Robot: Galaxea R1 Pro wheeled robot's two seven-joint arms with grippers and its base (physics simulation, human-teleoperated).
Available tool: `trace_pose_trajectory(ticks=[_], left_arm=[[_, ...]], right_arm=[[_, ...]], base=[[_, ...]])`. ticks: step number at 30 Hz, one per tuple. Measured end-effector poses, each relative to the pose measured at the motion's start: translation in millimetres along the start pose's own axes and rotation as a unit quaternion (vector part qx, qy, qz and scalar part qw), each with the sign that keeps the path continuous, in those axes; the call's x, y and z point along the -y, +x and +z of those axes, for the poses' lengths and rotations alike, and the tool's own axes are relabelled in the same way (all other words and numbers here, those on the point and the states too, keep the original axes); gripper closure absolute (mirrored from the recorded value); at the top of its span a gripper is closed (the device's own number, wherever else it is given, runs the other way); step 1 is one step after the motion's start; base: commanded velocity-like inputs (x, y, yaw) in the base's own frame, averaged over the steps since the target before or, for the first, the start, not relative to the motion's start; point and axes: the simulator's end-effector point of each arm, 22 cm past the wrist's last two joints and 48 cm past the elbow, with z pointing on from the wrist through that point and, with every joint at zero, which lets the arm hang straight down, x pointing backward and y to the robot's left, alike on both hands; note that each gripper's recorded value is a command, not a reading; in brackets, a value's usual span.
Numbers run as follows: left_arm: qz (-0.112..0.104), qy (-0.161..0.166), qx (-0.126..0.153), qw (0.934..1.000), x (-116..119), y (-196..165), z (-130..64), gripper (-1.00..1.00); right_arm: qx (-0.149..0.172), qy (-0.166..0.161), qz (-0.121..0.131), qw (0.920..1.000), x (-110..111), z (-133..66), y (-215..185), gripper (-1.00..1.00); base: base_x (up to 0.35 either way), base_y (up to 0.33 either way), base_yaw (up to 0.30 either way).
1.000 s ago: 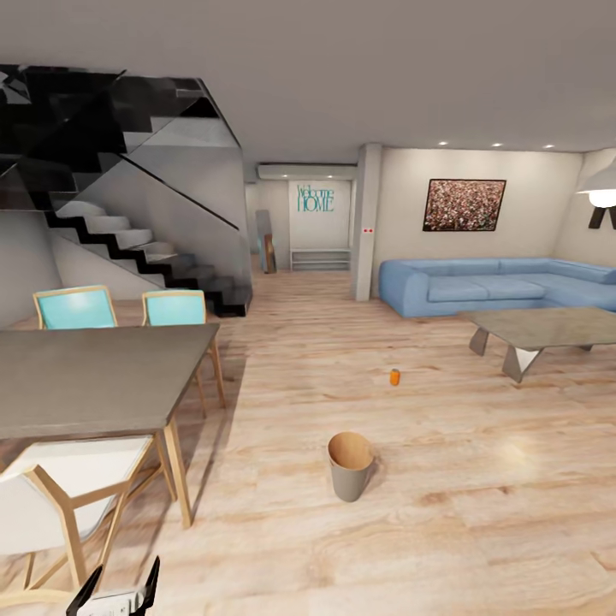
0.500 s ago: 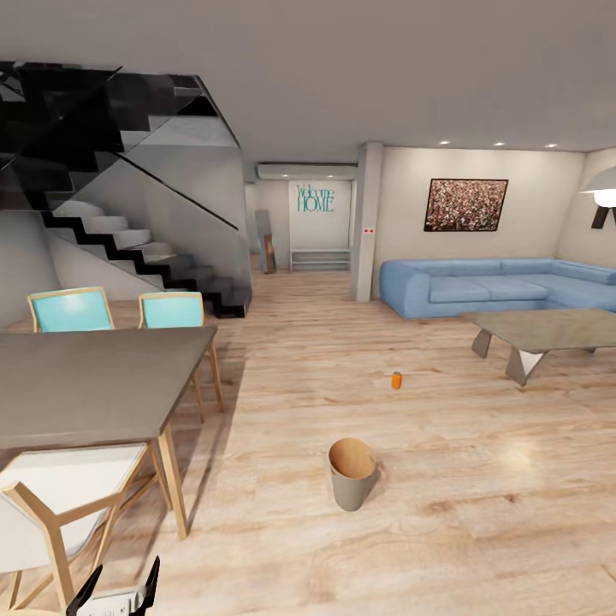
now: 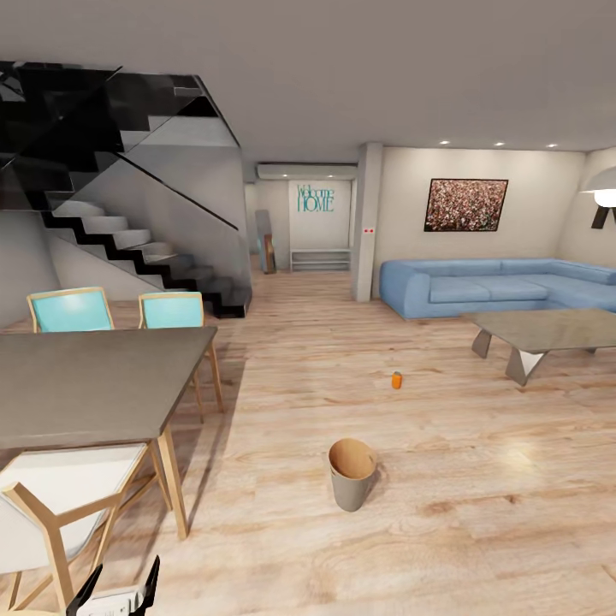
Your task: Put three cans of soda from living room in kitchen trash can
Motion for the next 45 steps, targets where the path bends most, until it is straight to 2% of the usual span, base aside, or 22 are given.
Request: trace_pose_trajectory(ticks=[11,33,45], left_arm=[[0.000,0.000,-0.001,1.0000,0.2,0.6,-0.1,-1.00],[0.001,0.000,-0.001,1.0000,0.2,0.9,-0.2,-1.00],[0.000,0.000,-0.001,1.0000,0.2,0.9,-0.2,-1.00]], right_arm=[[-0.005,-0.001,-0.001,1.0000,-1.1,-1.6,4.9,-1.00],[-0.011,-0.001,-0.002,0.9999,-0.8,-2.9,9.8,-1.00],[-0.011,-0.001,-0.002,0.9999,-1.1,-2.7,9.8,-1.00]], base=[[0.000,0.000,0.022],[0.000,0.000,0.204],[0.000,0.000,0.061]])
